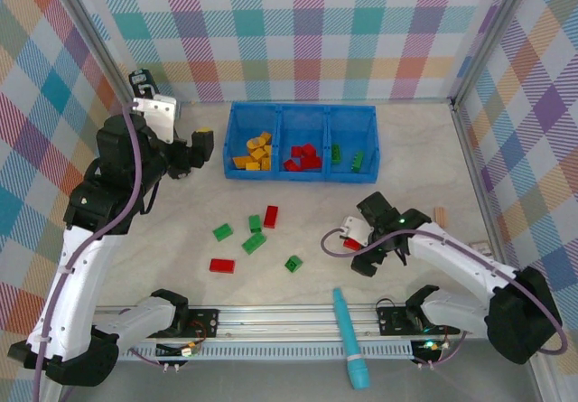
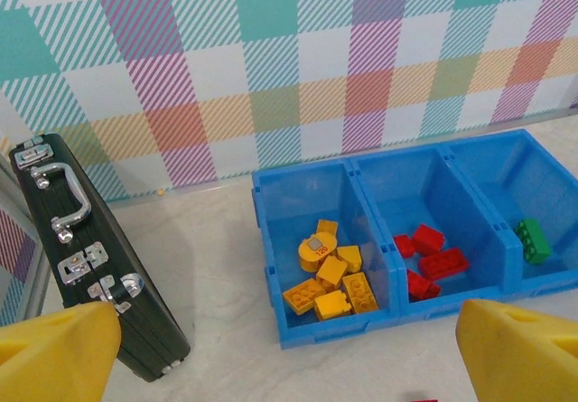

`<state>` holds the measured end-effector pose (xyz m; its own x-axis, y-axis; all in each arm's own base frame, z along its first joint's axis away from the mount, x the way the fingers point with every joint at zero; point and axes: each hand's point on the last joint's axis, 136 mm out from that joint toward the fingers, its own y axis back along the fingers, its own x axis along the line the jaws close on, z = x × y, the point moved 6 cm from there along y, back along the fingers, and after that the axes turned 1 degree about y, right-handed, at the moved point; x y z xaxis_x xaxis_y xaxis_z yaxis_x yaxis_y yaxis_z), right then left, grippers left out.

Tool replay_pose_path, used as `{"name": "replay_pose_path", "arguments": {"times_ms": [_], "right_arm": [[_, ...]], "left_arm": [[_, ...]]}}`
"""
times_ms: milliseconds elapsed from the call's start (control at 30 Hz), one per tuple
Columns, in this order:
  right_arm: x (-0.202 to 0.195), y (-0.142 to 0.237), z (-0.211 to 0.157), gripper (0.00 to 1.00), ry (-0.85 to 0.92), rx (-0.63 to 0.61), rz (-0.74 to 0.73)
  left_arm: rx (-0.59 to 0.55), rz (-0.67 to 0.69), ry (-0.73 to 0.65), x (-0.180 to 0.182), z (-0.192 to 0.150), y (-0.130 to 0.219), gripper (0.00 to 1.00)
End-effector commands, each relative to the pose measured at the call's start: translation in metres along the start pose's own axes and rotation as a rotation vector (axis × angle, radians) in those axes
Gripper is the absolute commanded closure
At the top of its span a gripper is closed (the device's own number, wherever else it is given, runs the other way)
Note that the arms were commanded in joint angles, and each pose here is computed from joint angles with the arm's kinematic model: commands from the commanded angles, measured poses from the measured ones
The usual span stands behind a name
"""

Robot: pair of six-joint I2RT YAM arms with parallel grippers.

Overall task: Sort the legos into containers by color
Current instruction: Pick up the lego from the bottom-center of the table.

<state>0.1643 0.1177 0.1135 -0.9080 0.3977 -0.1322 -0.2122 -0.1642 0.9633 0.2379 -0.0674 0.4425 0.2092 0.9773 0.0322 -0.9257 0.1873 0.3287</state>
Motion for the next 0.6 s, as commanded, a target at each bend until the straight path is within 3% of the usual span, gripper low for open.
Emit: {"name": "replay_pose_path", "arguments": {"times_ms": [0, 367, 567], "right_arm": [[-0.001, -0.014, 0.002, 0.01, 0.067, -0.005, 0.019], [-0.022, -0.032, 0.010, 0.04, 0.064, -0.006, 0.022], [-0.027, -0.042, 0.010, 0.15, 0.057, 0.012, 0.054]], "left_arm": [[-0.024, 0.014, -0.023, 0.000, 0.003, -0.001, 0.04], [0.008, 0.039, -0.038, 0.001, -0.004, -0.014, 0.04], [0.010, 0.101, -0.041, 0.010, -0.007, -0.016, 0.03]]}}
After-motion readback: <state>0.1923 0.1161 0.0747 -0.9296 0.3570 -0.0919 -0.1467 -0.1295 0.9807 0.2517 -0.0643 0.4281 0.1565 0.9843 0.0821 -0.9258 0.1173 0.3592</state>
